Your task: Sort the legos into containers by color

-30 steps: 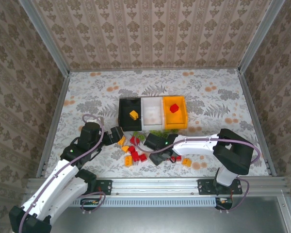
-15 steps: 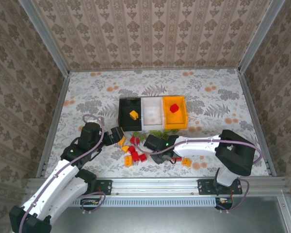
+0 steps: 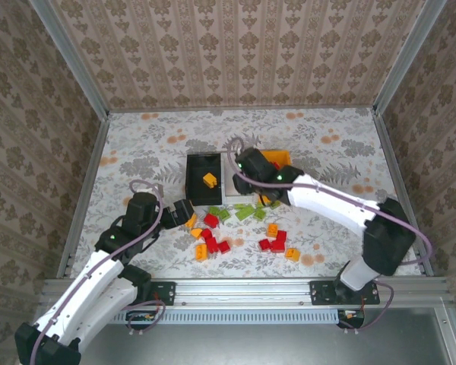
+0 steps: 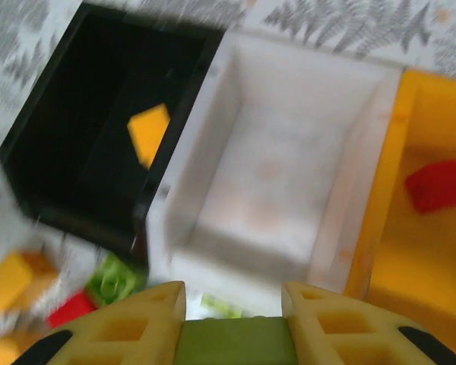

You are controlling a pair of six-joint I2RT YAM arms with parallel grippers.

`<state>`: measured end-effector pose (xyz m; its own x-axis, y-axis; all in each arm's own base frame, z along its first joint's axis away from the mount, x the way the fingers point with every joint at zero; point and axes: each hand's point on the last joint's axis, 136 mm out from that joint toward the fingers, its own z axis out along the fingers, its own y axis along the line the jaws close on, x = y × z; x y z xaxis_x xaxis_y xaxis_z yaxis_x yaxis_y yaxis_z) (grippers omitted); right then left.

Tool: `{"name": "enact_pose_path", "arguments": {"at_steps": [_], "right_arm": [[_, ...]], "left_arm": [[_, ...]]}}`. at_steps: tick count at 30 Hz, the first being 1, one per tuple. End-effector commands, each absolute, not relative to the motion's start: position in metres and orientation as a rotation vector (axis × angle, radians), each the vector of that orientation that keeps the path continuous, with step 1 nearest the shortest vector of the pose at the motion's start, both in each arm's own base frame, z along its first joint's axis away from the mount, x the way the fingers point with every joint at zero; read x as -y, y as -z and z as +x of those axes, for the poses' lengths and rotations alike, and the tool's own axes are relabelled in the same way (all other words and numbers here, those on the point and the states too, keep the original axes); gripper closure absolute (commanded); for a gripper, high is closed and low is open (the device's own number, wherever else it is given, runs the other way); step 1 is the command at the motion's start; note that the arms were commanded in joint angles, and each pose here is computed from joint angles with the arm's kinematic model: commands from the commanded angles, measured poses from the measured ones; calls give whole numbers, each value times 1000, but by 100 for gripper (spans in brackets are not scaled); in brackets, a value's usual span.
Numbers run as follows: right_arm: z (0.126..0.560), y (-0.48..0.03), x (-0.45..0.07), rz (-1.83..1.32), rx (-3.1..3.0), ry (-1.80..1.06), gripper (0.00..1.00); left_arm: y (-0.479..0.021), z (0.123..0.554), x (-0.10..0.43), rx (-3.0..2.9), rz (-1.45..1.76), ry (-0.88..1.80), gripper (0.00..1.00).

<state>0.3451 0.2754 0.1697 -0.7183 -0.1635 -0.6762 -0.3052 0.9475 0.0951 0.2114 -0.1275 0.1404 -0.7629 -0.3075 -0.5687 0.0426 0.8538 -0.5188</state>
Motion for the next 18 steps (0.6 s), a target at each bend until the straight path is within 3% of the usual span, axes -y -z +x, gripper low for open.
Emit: {"name": "enact_pose_path", "arguments": {"at_steps": [1, 6, 12, 18], "right_arm": [[376, -145, -268, -213, -2431, -180, 64], [405, -129, -275, -173, -2445, -112, 59], [415, -136, -278, -126, -2434, -142, 33], [394, -151, -273, -102, -2400, -235, 29]], "left_arm": [[-130, 207, 128, -2375, -181, 684, 0], [-117, 202, 128, -2413, -181, 678, 0], [-107, 195, 133, -2461, -136, 684, 1], [-84, 182, 143, -2539, -41, 619, 11]]}}
